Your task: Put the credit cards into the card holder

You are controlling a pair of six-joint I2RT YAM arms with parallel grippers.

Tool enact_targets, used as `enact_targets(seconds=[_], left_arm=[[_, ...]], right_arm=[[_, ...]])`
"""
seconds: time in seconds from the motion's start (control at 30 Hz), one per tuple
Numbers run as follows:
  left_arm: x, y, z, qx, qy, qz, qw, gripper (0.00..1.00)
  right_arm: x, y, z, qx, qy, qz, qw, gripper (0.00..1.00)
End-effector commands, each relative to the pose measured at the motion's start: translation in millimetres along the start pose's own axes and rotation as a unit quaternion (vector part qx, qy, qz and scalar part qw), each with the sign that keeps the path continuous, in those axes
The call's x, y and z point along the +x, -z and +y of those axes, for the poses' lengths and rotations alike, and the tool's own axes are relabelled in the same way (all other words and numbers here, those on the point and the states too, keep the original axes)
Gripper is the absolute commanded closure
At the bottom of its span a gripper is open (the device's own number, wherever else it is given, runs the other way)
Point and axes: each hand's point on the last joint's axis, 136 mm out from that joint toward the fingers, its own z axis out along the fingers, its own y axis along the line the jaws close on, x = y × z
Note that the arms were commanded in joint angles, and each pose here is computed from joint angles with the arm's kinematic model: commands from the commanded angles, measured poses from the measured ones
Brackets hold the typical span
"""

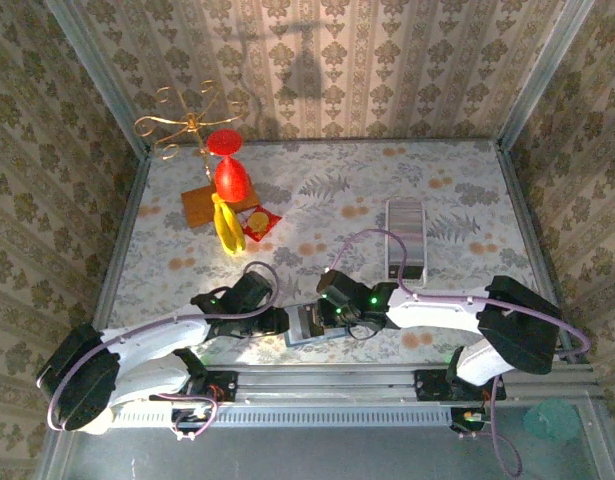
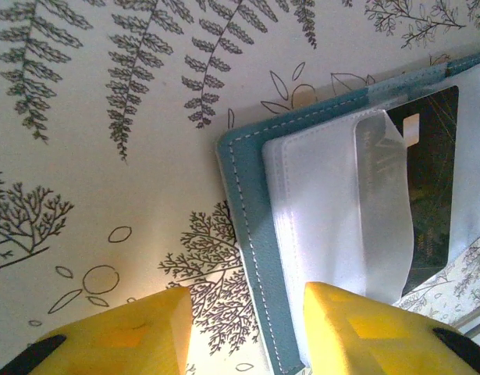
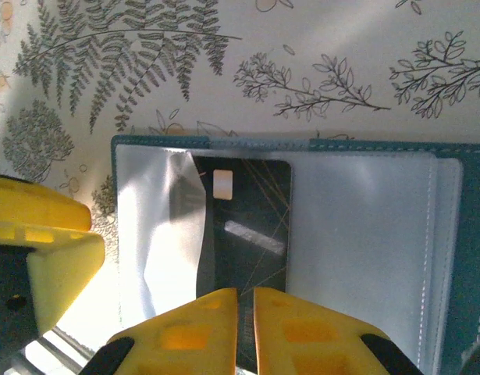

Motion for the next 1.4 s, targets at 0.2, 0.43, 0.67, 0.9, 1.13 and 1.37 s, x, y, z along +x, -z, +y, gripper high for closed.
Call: enact_targets(seconds=[0.2,0.43,0.67,0.9,1.13,1.37], left_arm=[[0,-8,-7,0.031,0.023,0.015,0.999,0.61],[3,-12,0,0.023,0.033,0.018,0.999,0.63],[7,-20,6,0.013,0.041,0.029,0.999,0.67],[6,-20,5,0.017,0.044,0.029,0.998,0.68],[7,-20,4,0.021,0.046,0.027,0.998,0.68],[6,-18,4,0.021,0.045,0.024,0.998,0.69]], right_arm=[[-2,-17,-13,0.045,0.008,0.017,0.999,0.9],[8,-28,-8,0.032,0.01,0.038,0.999,0.9],[10,-29,13,-0.003,0.018,0.035,0.999,0.89],[8,-28,30,-0.033,0.013,0.025,0.999,0.89],[-1,-22,48,-0.076,0.004,0.0,0.997,0.89],[0,-9,4,0.007,-0.013,-0.018,1.0,0.97]])
